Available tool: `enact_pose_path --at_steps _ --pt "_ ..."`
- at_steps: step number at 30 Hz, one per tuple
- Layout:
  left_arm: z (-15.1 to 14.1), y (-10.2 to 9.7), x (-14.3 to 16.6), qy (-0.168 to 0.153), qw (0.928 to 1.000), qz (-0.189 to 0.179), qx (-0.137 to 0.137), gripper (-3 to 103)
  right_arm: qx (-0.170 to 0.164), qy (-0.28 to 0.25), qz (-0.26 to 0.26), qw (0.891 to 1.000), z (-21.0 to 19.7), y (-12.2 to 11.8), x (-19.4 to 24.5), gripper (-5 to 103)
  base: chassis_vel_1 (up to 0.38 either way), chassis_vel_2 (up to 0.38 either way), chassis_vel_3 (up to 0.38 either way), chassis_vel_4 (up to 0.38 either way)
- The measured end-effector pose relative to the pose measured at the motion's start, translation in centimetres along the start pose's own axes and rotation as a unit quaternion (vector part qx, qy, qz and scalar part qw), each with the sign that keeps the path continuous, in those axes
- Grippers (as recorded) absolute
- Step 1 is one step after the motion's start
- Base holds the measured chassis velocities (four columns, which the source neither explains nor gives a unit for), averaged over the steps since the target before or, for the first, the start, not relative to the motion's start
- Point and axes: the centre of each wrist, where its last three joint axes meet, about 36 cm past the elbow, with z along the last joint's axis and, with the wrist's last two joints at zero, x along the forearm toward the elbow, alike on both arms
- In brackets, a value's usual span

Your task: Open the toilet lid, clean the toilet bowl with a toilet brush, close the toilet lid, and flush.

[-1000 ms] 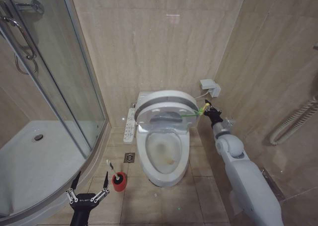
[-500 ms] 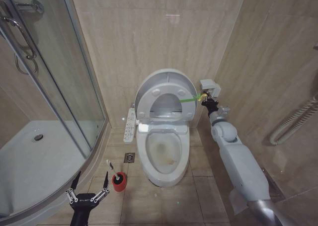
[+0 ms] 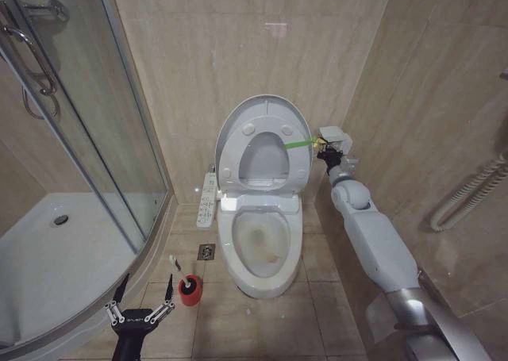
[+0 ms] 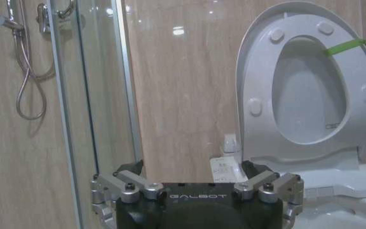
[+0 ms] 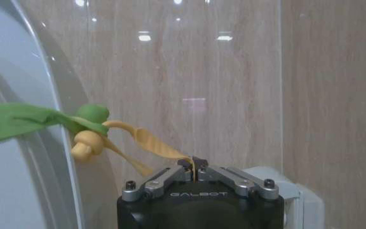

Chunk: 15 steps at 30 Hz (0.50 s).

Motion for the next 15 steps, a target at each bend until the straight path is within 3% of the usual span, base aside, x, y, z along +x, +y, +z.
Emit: enact_pose_path --at_steps 15 --pt "0.0 0.0 0.0 0.000 1.0000 0.000 0.000 100 0.019 -0.009 0.004 1.000 -1.9 -0.2 -4.2 2 0.000 0.000 0.000 0.000"
